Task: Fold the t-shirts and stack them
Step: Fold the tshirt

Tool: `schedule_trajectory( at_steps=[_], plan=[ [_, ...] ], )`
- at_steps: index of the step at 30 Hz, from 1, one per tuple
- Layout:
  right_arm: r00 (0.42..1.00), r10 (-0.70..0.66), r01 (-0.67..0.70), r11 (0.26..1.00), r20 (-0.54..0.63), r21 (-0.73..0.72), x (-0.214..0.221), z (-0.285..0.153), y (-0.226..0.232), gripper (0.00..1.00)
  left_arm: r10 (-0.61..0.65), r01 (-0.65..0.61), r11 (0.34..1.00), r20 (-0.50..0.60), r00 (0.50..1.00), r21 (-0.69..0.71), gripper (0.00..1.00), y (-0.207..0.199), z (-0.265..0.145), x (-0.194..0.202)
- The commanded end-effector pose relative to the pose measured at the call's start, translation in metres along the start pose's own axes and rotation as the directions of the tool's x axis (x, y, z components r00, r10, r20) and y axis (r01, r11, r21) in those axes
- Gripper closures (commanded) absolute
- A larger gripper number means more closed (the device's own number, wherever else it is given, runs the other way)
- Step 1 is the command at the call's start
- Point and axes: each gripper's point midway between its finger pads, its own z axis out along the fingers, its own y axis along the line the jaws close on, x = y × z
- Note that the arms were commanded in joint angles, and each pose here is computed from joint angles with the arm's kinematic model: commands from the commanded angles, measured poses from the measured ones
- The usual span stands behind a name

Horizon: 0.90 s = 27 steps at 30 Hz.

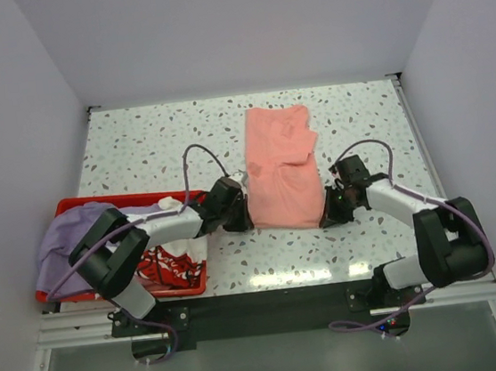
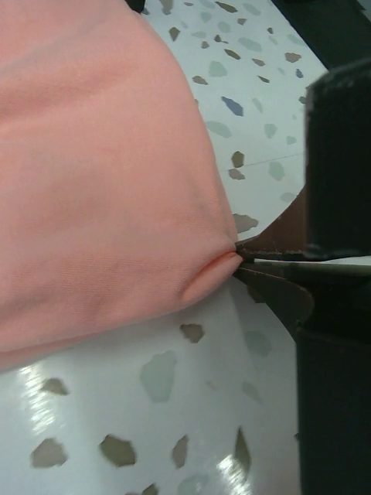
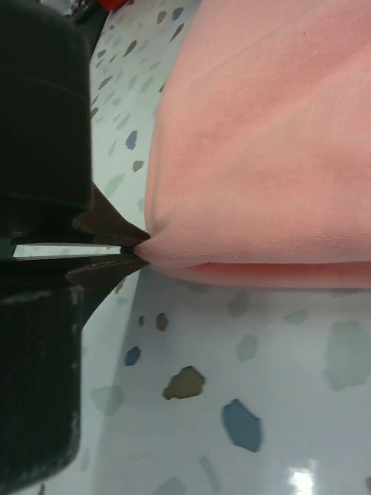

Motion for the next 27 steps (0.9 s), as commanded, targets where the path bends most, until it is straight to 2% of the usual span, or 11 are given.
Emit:
schedule_trajectory(
  at_steps=[1, 4, 5, 7, 12, 17, 22, 27],
  plan=[
    [0.998, -0.005, 0.005, 1.0, -0.069, 0.003, 0.035, -0.018, -0.008, 1.0, -0.015, 0.013, 0.998, -0.03, 0.999, -0.067, 1.0, 0.005, -0.014, 0.027],
    [0.995, -0.005, 0.006, 1.0, -0.105, 0.016, 0.056, -0.031, -0.013, 1.0, -0.018, 0.015, 0.998, -0.047, 0.999, -0.057, 1.0, -0.001, -0.028, 0.043],
    [0.994, -0.007, 0.001, 0.998, -0.105, -0.061, 0.061, -0.039, 0.002, 1.0, -0.014, 0.012, 0.999, -0.046, 0.999, -0.05, 1.0, -0.005, -0.036, 0.046],
    [0.993, -0.017, 0.002, 0.992, -0.121, -0.125, 0.066, -0.052, 0.015, 1.0, -0.006, 0.003, 0.999, -0.067, 0.998, -0.044, 1.0, -0.015, -0.046, 0.058],
    [0.995, -0.046, 0.042, 0.998, -0.09, -0.043, 0.074, -0.099, 0.01, 1.0, -0.02, 0.019, 0.999, -0.032, 0.999, -0.034, 1.0, -0.034, -0.081, 0.063],
    [0.991, -0.097, 0.083, 0.985, -0.092, -0.153, 0.087, -0.14, 0.034, 1.0, -0.029, 0.028, 0.999, 0.017, 0.999, 0.045, 1.0, -0.059, -0.118, 0.052],
    [0.981, -0.14, 0.118, 0.98, -0.133, -0.159, 0.099, -0.169, 0.037, 1.0, -0.018, 0.012, 0.997, 0.067, 0.998, 0.079, 1.0, -0.075, -0.15, 0.031],
    [0.975, -0.176, 0.14, 0.961, -0.136, -0.24, 0.103, -0.19, 0.055, 1.0, -0.022, 0.002, 0.991, 0.144, 0.989, 0.137, 1.0, -0.09, -0.182, 0.01]
  ],
)
